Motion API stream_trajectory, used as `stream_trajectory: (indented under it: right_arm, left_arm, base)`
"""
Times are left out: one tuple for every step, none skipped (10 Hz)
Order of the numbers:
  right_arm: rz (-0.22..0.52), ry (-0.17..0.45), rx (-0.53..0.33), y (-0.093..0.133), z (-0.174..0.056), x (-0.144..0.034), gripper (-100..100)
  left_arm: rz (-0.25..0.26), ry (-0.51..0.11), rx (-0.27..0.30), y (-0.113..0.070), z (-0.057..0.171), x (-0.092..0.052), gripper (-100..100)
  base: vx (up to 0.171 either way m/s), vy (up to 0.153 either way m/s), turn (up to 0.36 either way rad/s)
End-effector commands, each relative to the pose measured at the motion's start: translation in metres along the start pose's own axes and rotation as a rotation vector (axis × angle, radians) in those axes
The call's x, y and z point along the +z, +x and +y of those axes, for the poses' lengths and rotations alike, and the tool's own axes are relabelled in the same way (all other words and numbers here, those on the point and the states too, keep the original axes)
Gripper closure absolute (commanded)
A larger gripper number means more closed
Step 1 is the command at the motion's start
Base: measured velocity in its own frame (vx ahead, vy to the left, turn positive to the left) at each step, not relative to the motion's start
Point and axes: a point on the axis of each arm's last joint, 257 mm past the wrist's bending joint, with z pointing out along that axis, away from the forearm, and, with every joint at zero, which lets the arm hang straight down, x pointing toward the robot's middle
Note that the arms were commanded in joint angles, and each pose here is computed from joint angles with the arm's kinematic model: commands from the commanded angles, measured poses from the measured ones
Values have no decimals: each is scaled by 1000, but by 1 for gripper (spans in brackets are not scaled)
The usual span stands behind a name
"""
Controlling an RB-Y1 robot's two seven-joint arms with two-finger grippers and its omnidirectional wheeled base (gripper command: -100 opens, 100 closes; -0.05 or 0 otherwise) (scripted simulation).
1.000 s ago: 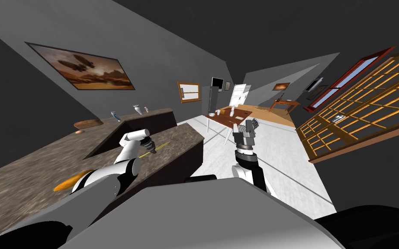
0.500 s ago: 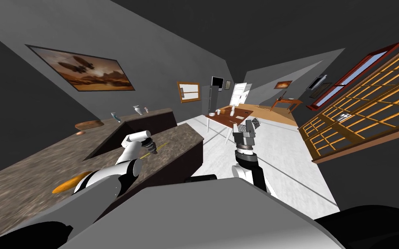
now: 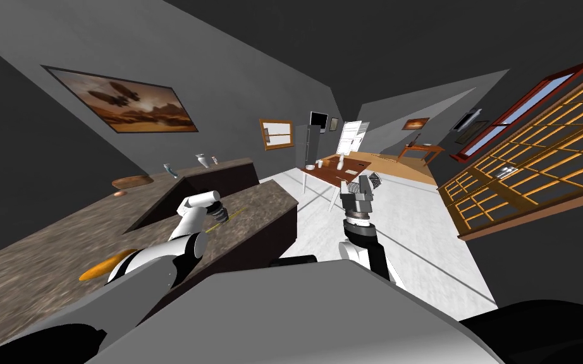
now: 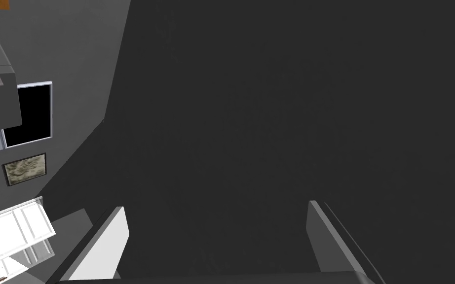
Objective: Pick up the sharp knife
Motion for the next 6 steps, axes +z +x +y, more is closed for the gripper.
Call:
stream_trajectory:
  right_arm:
    - [0, 0, 0, 0, 0, 0, 0]
    - [0, 0, 0, 0, 0, 0, 0]
    - [0, 0, 0, 0, 0, 0, 0]
    - [0, 0, 0, 0, 0, 0, 0]
    - [0, 0, 0, 0, 0, 0, 0]
    - [0, 0, 0, 0, 0, 0, 0]
  left_arm:
    - [0, 0, 0, 0, 0, 0, 100]
    - [0, 0, 0, 0, 0, 0, 0]
    - [-4, 0, 9, -1, -4, -10, 100]
    - [-5, -1, 8, -2, -5, -14, 100]
    - [-4, 2, 6, -1, -6, -11, 100]
    - [-4, 1, 6, -1, -6, -12, 0]
  base:
    - [0, 0, 0]
    - [0, 0, 0]
    - [-15, -10, -32]
    - [-20, -18, -28]
    - [-6, -7, -2]
    - [0, 0, 0]
